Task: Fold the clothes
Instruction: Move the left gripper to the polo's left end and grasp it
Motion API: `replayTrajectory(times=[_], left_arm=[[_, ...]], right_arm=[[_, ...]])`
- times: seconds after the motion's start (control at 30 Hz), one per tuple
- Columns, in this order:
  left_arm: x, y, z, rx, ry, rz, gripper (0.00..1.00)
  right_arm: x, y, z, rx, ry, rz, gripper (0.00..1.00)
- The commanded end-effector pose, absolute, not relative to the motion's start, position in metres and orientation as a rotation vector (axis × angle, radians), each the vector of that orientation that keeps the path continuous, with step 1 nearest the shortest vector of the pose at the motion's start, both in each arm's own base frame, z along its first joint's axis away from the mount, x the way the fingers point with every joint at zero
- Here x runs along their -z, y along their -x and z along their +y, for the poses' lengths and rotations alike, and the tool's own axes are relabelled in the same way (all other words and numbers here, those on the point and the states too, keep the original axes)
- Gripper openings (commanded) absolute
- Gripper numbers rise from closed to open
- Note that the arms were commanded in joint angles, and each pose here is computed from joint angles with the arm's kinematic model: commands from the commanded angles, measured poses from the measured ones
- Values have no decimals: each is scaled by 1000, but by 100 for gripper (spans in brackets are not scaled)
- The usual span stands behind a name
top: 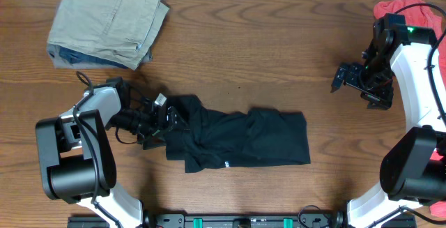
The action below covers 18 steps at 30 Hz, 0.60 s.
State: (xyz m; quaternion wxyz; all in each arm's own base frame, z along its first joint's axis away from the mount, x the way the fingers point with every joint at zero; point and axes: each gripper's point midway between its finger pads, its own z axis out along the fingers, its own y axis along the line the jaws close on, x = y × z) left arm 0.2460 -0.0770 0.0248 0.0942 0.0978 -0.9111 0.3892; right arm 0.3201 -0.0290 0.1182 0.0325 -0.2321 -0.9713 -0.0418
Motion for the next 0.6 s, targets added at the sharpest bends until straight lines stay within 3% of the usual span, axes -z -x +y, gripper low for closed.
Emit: replayTrajectory(times=[0.0, 0.23, 0.57], left_arm=[[-10, -240, -66, -1121, -287, -2708, 98], [-13, -246, -43, -1182, -399, -2722, 98], [-23, -239, -62, -1269, -307, -2674, 98]], right_arm=[[-125, -324, -30, 129, 700, -3023, 99], [-125, -324, -30, 129, 700, -3023, 99], [-125, -324, -30, 129, 700, -3023, 99]])
